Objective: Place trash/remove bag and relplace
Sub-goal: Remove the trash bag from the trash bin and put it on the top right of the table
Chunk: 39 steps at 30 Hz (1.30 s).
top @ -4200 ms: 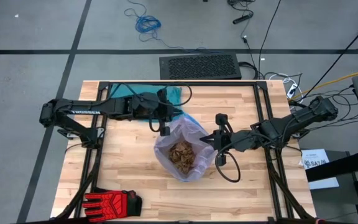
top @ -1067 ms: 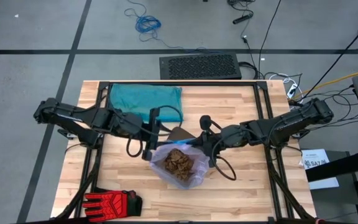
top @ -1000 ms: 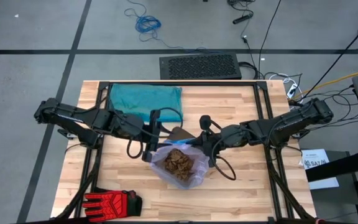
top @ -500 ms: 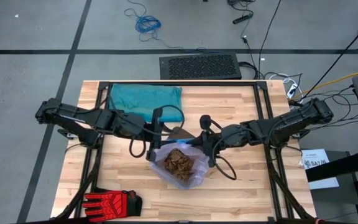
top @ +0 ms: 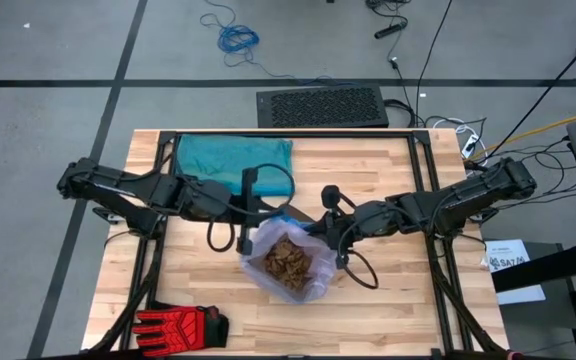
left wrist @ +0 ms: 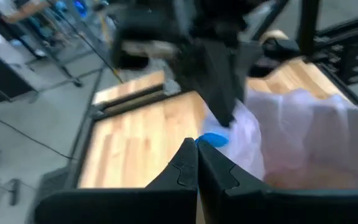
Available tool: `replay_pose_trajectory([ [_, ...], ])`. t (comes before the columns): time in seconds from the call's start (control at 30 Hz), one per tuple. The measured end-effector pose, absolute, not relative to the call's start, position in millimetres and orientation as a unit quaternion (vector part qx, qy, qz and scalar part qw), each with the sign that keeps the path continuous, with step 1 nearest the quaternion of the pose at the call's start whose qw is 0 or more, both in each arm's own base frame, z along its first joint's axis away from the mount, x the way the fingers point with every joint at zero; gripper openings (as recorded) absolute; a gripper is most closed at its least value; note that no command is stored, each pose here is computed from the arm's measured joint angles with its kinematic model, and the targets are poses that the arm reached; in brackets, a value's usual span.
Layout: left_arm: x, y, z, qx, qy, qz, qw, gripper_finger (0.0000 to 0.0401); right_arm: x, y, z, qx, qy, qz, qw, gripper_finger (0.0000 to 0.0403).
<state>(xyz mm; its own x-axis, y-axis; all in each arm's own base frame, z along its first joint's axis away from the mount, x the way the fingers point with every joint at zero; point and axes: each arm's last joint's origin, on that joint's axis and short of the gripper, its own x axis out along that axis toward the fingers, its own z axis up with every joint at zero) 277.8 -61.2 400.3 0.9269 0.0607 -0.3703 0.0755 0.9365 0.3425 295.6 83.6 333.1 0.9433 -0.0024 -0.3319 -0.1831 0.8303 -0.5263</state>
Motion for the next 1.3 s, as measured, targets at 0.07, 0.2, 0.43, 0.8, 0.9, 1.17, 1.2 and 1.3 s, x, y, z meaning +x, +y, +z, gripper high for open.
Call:
replay_pose_trajectory([
  [0.07, 276, -63, 407, 0.192, 0.182, 0.006, 0.964, 0.0001, 294, 84, 332, -0.273, 0.168, 0.048, 0.946, 0.0005],
  [0.2, 271, -68, 421, 0.220, 0.171, 0.031, 0.960, 0.0001, 290, 85, 337, -0.242, 0.165, 0.031, 0.956, 0.0029],
  [0.43, 264, -74, 433, 0.240, 0.167, 0.063, 0.954, 0.0001, 277, 79, 354, -0.200, 0.138, -0.007, 0.970, 0.0106],
  [0.8, 258, -76, 432, 0.288, 0.193, 0.135, 0.928, 0.0000, 250, 91, 367, -0.244, 0.125, 0.033, 0.961, 0.0190],
  [0.9, 258, -75, 431, 0.289, 0.199, 0.141, 0.926, 0.0000, 246, 103, 364, -0.262, 0.133, 0.046, 0.955, 0.0191],
  [1.17, 257, -75, 431, 0.276, 0.199, 0.145, 0.929, 0.0000, 237, 151, 335, -0.324, 0.195, 0.009, 0.926, 0.0174],
  [1.2, 257, -75, 431, 0.271, 0.198, 0.146, 0.930, 0.0000, 236, 157, 330, -0.325, 0.202, 0.010, 0.924, 0.0173],
  [1.3, 257, -75, 430, 0.266, 0.199, 0.148, 0.932, 0.0000, 236, 177, 313, -0.322, 0.221, 0.027, 0.920, 0.0172],
])
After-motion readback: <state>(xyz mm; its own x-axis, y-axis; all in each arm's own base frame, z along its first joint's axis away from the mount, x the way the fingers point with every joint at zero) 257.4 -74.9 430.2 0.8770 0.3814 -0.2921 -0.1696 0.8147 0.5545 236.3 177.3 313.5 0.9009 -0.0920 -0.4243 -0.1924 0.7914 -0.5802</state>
